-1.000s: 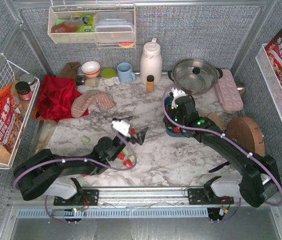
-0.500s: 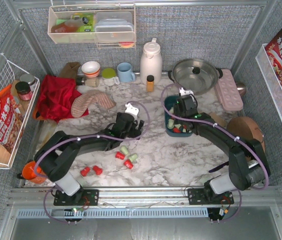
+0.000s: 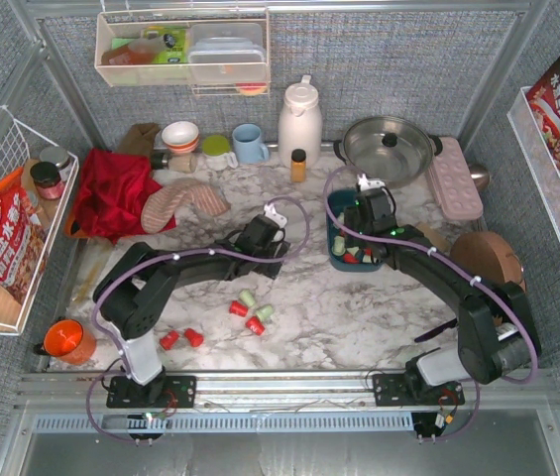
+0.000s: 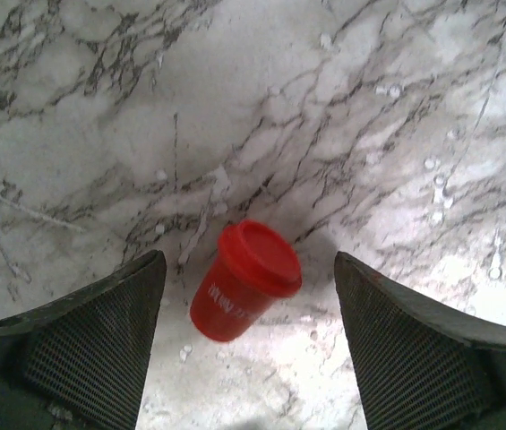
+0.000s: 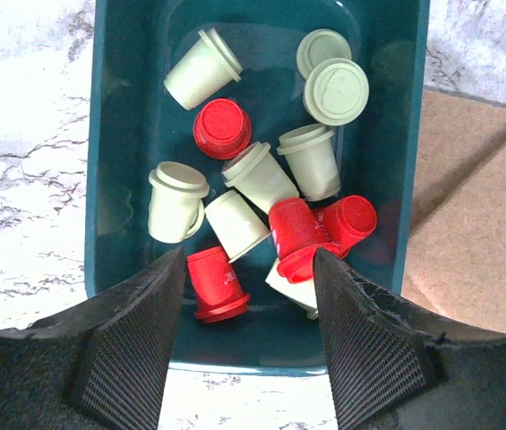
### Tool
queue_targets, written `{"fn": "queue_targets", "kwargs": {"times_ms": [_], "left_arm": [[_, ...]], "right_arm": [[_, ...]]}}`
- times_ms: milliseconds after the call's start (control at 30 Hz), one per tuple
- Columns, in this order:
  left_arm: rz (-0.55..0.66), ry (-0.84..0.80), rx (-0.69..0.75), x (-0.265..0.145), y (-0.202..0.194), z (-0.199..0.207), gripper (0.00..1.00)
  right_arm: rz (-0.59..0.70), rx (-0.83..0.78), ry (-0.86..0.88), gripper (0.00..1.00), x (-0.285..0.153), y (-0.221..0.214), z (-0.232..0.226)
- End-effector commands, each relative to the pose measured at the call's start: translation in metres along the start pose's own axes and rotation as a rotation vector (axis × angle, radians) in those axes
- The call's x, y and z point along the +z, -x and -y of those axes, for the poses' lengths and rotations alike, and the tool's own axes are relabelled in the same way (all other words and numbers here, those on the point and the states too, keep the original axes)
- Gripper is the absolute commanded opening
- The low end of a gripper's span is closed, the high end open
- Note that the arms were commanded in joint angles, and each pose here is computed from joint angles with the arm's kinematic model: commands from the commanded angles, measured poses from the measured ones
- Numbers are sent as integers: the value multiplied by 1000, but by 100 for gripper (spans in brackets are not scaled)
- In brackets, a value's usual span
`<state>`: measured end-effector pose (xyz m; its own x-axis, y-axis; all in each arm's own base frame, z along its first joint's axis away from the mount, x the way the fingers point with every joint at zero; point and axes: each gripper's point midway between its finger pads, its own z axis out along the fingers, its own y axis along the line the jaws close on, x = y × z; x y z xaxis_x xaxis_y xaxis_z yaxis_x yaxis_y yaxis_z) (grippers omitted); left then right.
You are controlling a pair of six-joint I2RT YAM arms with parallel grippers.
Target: Mix the coffee capsules in the storage basket
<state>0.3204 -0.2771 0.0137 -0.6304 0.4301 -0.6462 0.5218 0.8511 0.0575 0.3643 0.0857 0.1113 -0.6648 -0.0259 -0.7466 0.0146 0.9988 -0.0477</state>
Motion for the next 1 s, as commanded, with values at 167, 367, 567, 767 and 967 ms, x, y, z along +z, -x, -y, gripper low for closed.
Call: {"fn": "queue_targets", "kwargs": {"times_ms": [167,367,567,767,967], "left_arm": [[-59,-34,37,-17,-23,0,84],[-56,-39,77,-15,-25,-1,63],[-26,-26,92,-12,-19,-4,55],[20,-58,89,-15,-10,2,43],[104,-114,72,-24,-2,10,37]], "right_arm": [[-10,15,51,63,1,2,-11],[-12,17,52,63,1,2,-11],[-18,18,57,63,2,1,-12],[-25,21,63,63,3,0,-14],[-30,36,114,63,-2,2,-23]]}}
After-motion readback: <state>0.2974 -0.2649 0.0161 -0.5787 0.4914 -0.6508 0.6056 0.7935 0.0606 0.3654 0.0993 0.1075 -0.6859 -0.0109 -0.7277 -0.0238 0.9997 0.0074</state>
